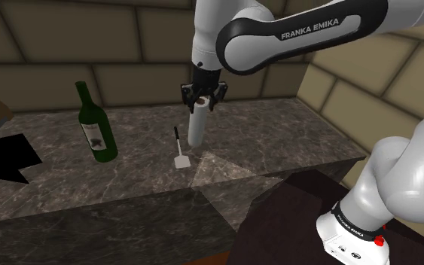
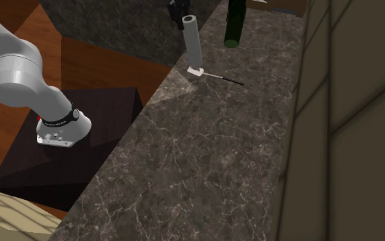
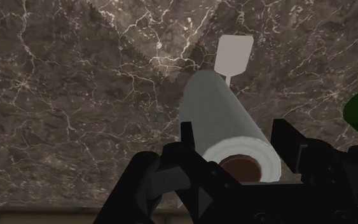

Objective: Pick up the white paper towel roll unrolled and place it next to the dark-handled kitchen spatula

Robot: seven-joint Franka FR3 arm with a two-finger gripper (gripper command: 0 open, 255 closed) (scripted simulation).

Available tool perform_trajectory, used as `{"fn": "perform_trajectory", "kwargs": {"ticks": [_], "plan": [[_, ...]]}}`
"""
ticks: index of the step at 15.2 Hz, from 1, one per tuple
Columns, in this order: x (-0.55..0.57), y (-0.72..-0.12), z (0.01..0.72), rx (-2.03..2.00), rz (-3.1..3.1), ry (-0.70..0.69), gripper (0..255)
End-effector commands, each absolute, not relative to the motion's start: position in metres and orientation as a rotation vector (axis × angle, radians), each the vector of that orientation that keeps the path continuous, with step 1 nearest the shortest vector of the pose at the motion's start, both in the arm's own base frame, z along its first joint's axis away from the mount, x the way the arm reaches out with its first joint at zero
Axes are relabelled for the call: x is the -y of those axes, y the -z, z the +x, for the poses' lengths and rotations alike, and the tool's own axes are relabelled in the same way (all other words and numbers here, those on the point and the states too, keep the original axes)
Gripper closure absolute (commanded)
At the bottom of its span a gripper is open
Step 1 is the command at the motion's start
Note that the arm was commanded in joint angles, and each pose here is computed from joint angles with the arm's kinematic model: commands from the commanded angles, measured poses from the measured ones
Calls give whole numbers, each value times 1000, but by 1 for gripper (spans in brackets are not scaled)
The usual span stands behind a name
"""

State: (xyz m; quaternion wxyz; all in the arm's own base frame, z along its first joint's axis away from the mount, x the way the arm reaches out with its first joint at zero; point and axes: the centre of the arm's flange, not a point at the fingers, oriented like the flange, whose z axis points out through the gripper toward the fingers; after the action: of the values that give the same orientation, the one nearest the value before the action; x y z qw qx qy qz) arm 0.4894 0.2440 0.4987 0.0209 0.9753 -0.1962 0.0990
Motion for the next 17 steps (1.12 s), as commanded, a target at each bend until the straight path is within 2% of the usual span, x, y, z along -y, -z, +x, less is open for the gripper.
{"fn": "perform_trajectory", "kwargs": {"ticks": [1,12,17], "plan": [[-245,-488,489,608,3024,-308,255],[-245,-425,489,608,3024,-308,255],[-245,-425,489,608,3024,-308,255]]}}
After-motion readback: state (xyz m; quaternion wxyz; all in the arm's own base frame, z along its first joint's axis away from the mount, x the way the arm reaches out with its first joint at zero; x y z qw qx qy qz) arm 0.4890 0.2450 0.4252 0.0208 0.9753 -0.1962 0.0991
